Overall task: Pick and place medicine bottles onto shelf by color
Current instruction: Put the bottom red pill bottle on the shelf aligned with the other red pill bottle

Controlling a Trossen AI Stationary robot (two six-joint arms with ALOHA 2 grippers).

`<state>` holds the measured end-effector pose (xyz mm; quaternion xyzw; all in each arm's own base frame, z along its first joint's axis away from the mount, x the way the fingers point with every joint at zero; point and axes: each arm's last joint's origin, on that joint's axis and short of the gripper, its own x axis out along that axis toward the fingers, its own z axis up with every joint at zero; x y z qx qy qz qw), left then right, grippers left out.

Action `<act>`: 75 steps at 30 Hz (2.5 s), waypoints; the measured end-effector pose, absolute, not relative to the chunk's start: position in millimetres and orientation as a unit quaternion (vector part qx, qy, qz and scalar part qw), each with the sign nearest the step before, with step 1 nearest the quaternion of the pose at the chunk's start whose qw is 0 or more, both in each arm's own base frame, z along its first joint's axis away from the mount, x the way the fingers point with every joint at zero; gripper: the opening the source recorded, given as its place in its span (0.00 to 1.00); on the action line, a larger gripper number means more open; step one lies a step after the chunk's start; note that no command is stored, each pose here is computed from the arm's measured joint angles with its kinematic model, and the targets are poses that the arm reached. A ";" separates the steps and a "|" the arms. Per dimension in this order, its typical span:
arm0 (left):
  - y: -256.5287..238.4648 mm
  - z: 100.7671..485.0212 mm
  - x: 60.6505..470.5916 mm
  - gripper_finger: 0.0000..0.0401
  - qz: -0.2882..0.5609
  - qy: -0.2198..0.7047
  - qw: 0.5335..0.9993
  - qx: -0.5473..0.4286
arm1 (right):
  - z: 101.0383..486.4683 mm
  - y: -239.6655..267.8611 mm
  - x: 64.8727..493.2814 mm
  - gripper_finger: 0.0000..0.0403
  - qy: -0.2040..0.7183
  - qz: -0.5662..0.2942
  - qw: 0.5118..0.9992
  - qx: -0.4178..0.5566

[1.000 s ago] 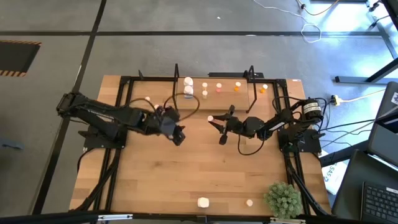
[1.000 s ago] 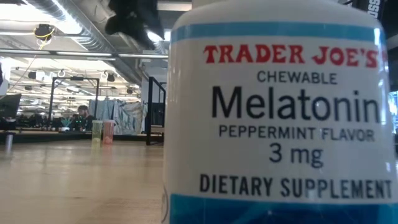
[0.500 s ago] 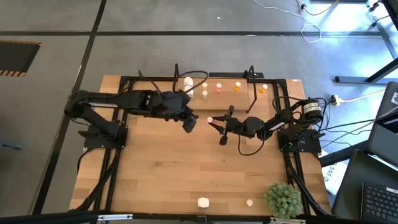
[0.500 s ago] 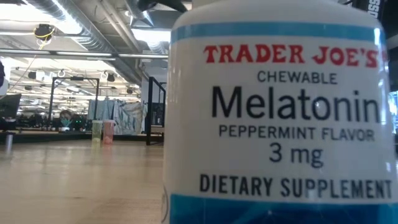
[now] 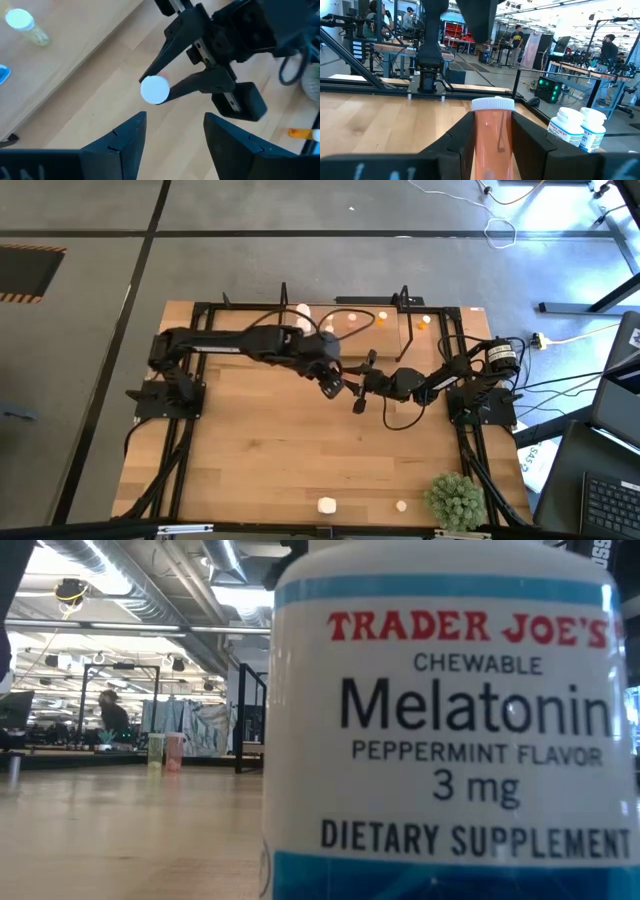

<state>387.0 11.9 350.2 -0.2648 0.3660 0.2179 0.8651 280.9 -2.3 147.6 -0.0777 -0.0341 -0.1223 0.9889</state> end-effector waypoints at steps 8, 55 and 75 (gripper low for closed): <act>27.8 336.7 395.8 0.48 0.237 0.378 0.856 -0.262 | 147.5 -2.4 280.9 0.29 -0.034 -0.123 0.989 -0.078; 38.2 299.3 419.1 0.48 0.201 0.392 0.859 -0.263 | 147.3 -0.8 281.8 0.29 -0.034 -0.096 0.992 -0.080; 37.2 299.3 418.8 0.25 0.216 0.388 0.859 -0.255 | 146.8 -1.2 281.8 0.29 -0.031 -0.100 0.992 -0.077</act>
